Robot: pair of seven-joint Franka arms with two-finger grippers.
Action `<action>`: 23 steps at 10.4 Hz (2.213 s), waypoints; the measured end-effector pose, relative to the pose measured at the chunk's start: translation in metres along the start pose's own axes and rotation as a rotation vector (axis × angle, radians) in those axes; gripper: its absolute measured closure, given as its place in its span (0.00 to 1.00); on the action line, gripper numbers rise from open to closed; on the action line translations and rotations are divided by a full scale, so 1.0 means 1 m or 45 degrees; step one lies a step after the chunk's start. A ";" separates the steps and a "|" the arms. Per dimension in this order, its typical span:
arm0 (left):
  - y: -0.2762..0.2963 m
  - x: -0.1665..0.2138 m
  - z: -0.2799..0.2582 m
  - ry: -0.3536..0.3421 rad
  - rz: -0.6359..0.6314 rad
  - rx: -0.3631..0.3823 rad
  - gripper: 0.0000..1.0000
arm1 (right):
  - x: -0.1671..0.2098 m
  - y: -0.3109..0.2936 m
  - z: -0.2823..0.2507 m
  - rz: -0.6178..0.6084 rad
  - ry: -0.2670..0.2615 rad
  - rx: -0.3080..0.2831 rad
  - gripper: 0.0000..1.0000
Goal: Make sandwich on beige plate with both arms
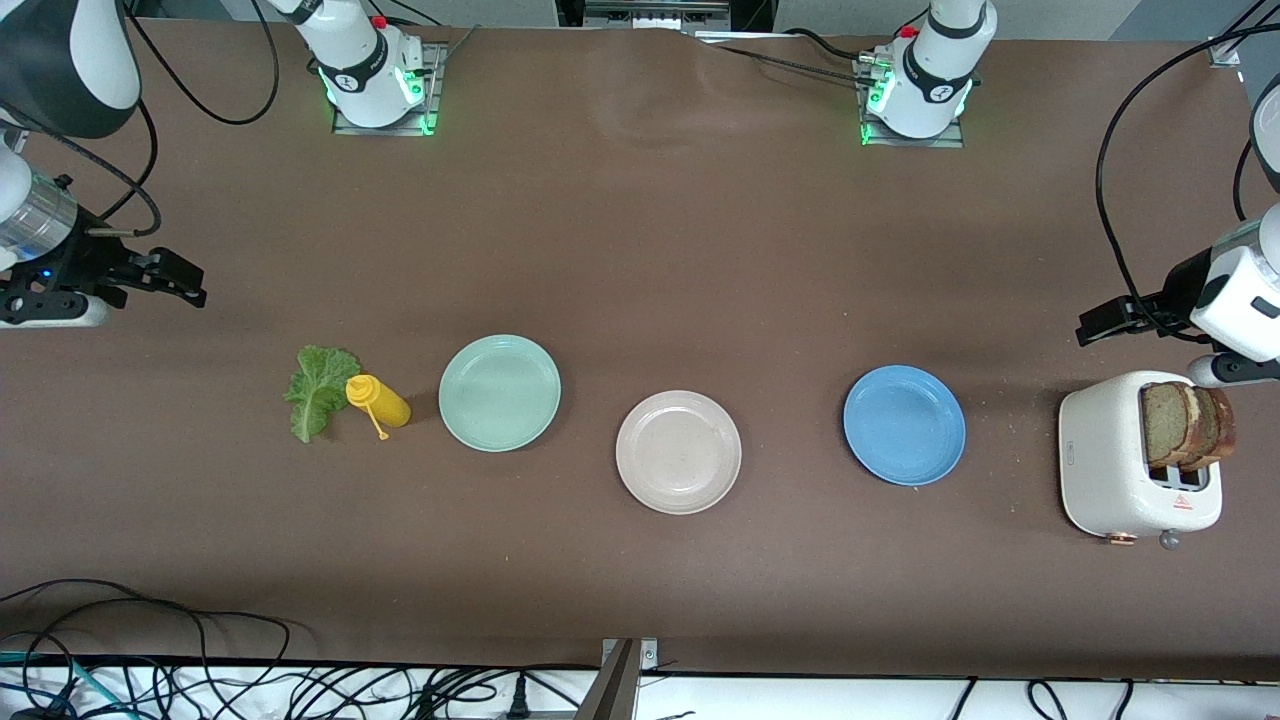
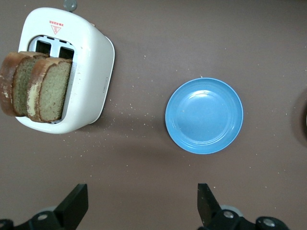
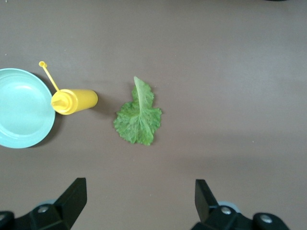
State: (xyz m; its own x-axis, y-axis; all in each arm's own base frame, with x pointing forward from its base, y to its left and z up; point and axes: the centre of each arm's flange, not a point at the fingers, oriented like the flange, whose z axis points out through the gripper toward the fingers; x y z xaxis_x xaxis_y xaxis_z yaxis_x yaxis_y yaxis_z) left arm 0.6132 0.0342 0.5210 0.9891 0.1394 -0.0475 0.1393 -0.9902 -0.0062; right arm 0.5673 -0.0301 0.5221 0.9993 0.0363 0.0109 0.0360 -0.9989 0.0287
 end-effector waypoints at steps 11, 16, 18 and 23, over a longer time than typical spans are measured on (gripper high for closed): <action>-0.024 0.003 0.002 0.001 0.018 0.011 0.00 | -0.018 -0.004 -0.072 0.004 -0.096 0.046 0.00; -0.027 0.004 0.002 0.009 0.025 0.010 0.00 | -0.015 -0.004 -0.068 0.005 -0.099 0.046 0.00; -0.041 0.006 0.000 0.031 0.057 0.010 0.00 | -0.014 -0.003 -0.065 0.007 -0.102 0.046 0.00; -0.067 0.022 0.010 0.106 0.112 0.072 0.00 | -0.014 -0.003 -0.064 0.004 -0.105 0.046 0.00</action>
State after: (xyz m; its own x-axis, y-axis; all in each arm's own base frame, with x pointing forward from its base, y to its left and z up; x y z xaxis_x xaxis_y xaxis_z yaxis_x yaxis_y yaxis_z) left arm 0.6250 0.1033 0.5104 0.9983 0.0490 0.0329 0.0510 -0.9968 -0.0617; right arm 0.5529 -0.0253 0.5858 0.9969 0.0319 -0.0714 0.0314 -0.9995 -0.0072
